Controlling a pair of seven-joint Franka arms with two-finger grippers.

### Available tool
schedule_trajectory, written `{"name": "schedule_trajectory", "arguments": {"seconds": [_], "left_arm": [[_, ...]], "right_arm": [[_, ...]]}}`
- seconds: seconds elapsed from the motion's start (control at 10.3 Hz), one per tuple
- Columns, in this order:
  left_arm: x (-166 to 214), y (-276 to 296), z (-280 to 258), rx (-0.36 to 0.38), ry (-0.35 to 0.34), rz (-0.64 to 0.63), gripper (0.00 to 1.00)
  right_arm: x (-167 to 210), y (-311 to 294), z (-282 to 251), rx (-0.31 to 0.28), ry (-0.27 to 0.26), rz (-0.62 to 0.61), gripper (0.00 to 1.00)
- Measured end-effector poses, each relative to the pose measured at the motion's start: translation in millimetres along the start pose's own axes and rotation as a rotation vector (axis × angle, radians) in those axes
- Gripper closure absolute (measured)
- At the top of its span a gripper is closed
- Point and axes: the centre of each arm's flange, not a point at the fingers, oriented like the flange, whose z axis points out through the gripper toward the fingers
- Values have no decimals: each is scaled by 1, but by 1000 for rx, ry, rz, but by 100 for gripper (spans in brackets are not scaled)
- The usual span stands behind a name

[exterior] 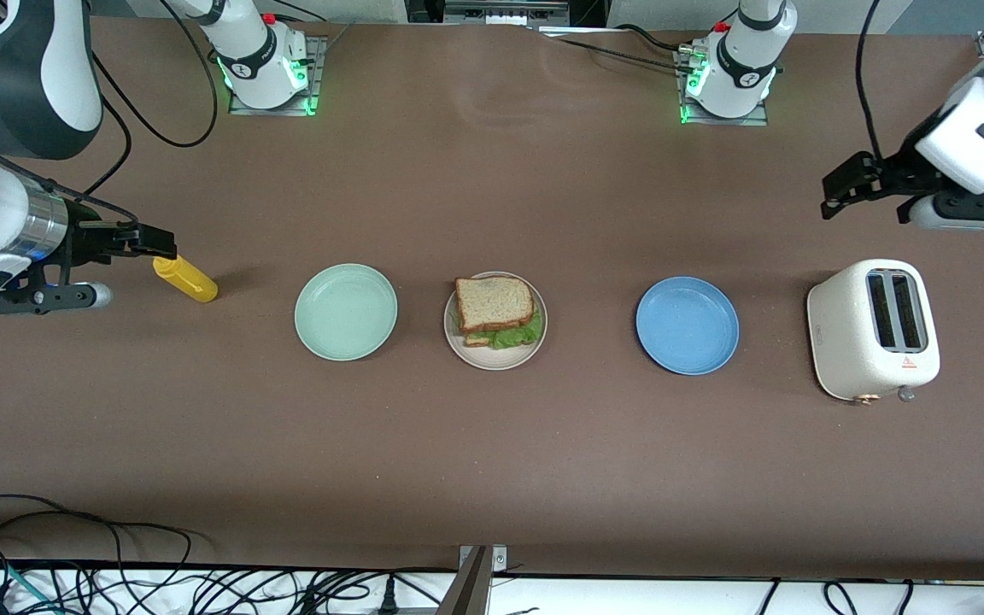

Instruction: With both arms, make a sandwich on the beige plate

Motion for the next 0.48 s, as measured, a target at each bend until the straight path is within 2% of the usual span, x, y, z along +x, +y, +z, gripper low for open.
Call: {"name": "schedule_trajectory", "arguments": {"seconds": [0.48], "left_arm": [[0,-2,0,0,-2,-4,0]], "right_arm": [[1,-4,-1,-8,9,-7,0]]}}
